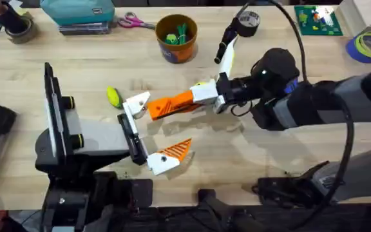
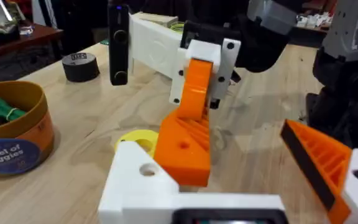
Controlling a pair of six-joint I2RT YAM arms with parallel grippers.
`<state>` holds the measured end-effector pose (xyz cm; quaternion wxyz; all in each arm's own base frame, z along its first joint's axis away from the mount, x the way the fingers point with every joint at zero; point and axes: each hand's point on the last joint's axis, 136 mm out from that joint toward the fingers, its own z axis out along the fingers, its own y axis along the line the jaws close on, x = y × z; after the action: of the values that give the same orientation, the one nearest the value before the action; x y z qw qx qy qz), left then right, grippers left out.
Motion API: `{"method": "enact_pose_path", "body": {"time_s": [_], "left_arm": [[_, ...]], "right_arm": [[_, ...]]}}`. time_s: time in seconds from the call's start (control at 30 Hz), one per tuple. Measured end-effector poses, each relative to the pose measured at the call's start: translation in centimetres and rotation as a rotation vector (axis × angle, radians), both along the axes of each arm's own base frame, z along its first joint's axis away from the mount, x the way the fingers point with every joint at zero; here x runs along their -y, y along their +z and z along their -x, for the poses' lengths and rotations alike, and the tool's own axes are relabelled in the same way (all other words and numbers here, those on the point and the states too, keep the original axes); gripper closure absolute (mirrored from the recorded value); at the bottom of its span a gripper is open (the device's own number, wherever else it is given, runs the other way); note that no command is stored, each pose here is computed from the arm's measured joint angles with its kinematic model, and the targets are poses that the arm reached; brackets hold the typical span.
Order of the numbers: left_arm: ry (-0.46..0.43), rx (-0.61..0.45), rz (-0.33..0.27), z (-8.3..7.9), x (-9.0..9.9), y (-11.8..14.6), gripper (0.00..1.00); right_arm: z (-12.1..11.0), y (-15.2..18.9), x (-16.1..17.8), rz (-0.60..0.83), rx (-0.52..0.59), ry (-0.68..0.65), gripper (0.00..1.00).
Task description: Pick up the gripper from the table and insert it into the empty holder that is missing its gripper. Then pick up a screw, insert it into the mounting hole, and use the screwdriver to tighten it. Finally, clean up the table by picking up the vegetable and placing it into the bucket.
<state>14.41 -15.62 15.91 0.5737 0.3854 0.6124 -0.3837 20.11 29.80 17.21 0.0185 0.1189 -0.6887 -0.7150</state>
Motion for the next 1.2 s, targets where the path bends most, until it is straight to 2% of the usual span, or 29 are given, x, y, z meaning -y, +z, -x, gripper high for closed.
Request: {"method": "enact_pose_path", "body": {"time_s": [1.2], "left_arm": [[0.000, 0.000, 0.000, 0.00, 0.00, 0.00, 0.015]], "right_arm": [[0.03, 0.07, -0.94, -0.011, 0.012, -0.025, 0.993]]}}
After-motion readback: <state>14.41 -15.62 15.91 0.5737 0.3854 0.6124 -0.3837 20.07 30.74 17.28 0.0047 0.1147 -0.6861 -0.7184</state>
